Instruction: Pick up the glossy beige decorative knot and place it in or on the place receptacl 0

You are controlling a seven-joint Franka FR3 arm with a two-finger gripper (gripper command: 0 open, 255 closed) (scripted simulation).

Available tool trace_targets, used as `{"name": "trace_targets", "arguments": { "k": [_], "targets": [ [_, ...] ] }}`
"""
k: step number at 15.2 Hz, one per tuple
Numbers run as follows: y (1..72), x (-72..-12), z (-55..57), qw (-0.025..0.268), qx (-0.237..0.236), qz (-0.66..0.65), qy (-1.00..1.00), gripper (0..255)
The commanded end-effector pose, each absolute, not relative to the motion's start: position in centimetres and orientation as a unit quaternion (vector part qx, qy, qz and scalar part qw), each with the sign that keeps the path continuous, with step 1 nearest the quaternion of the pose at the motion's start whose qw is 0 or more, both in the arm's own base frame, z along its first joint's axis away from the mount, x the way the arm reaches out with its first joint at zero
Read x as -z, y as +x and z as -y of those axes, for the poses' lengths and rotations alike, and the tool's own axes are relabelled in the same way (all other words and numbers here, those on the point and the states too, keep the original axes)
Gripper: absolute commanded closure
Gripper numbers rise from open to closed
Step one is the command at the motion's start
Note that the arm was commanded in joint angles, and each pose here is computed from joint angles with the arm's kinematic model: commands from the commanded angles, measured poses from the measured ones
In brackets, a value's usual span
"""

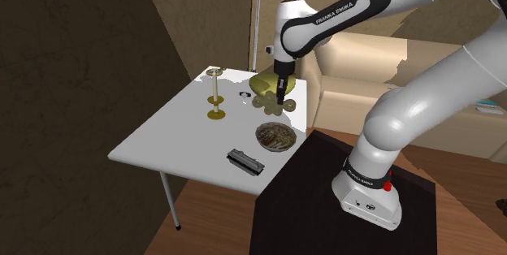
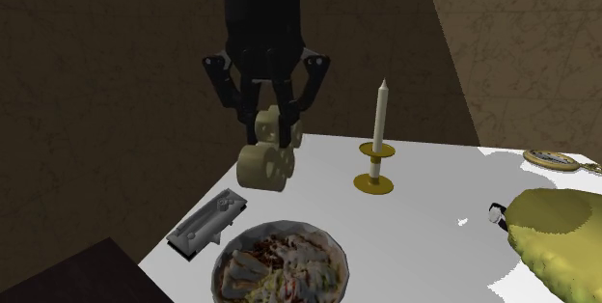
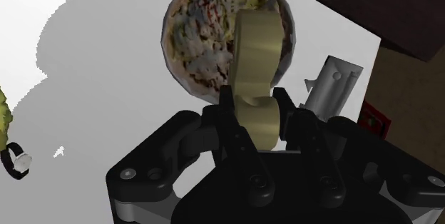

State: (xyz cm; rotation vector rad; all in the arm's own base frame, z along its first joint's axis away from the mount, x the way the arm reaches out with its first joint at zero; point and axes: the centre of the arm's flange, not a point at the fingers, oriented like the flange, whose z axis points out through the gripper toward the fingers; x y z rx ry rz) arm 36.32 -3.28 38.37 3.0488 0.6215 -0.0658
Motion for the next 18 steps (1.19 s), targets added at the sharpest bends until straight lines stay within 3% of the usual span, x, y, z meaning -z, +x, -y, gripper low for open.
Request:
{"name": "trace_targets", "arguments": {
  "k": [1, 18],
  "targets": [
    [34.3, -38.6, 5.1, 0.014, 0.021, -0.2, 0.979, 255],
    [33.4, -30.2, 5.8, 0.014, 0.021, -0.2, 0.979, 255]
  ]
}}
